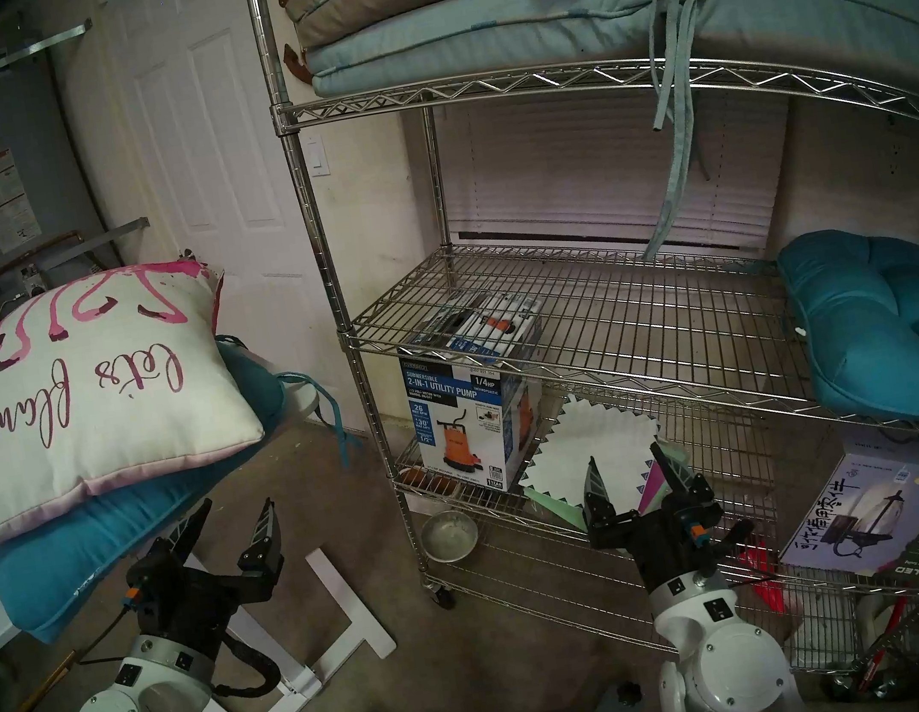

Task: Put cushion on the shelf

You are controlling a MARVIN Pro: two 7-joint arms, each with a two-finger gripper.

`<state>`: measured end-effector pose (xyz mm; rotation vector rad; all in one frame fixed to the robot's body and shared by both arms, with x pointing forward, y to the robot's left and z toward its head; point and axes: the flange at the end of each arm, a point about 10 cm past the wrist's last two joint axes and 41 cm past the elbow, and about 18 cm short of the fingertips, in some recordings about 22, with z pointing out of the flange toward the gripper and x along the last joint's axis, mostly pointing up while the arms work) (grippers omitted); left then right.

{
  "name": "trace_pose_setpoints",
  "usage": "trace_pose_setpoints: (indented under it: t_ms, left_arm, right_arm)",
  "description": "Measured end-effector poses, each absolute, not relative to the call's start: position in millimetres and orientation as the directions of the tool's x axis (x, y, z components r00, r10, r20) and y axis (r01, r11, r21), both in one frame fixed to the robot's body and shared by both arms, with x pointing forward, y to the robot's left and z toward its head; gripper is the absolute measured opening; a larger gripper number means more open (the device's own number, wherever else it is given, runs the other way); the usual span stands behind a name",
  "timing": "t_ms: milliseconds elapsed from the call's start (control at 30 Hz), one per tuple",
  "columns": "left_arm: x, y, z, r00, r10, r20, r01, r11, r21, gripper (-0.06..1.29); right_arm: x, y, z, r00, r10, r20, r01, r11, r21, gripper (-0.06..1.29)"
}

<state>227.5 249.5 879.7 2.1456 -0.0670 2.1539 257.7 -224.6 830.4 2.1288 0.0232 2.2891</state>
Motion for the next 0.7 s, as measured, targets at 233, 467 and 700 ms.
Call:
trace_pose_setpoints:
  t_ms: [233,467,700]
  left_arm:
    - [227.5,249.6,879.2,-0.001,0.040,0.999,-0.102,-0.994,0.040,1.27]
    - [227.3,249.5,879.3,-0.003,0.041,0.999,-0.106,-0.993,0.041,1.27]
    - [225.1,245.1,884.9,-0.002,-0.022,1.000,-0.105,-0.994,-0.023,1.27]
  right_arm:
    - [257.7,-224.6,829.8,-0.071,0.021,0.997,-0.001,-1.000,0.021,1.24]
    - [257.6,-224.6,829.6,-0.070,0.021,0.997,-0.001,-1.000,0.021,1.24]
    - [257.6,-224.6,829.5,-0.070,0.021,0.997,-0.001,-1.000,0.021,1.24]
